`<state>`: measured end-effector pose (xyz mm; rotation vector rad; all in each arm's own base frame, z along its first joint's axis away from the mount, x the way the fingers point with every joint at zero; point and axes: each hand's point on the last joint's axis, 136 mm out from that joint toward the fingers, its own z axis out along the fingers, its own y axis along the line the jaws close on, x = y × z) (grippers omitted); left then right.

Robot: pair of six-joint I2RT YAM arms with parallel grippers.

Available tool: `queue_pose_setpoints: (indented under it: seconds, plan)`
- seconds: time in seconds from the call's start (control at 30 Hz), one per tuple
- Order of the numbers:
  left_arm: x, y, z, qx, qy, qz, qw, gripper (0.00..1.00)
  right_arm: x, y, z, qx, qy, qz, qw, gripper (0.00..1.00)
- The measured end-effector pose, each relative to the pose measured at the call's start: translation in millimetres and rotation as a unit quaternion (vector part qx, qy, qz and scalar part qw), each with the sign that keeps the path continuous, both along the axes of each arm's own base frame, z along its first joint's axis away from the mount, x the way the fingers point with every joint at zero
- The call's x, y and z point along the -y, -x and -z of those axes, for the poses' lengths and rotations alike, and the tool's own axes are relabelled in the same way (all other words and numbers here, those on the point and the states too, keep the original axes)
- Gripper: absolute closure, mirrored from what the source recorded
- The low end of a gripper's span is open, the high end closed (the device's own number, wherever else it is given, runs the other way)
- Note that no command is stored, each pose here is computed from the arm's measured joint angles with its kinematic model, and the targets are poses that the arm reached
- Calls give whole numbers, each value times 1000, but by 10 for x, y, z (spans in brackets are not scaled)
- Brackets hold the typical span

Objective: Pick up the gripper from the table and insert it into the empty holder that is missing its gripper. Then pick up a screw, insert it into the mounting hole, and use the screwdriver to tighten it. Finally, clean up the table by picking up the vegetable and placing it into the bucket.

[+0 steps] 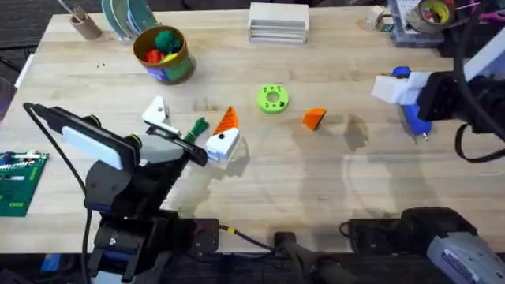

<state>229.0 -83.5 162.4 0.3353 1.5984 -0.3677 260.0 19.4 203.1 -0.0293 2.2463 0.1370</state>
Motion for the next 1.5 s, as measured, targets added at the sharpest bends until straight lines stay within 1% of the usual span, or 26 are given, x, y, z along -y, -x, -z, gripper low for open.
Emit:
queue_pose_setpoints:
  seconds: [1.33,1.43,1.5]
  plan:
    - [1,0,1,0,0,0,1000,8,0,0,0,0,0,0,1000,10]
    - [21,10,0,0,0,7,1000,8,0,0,1,0,0,0,1000,10]
    - [61,30,-4,0,1,20,1000,8,0,0,0,0,0,0,1000,9]
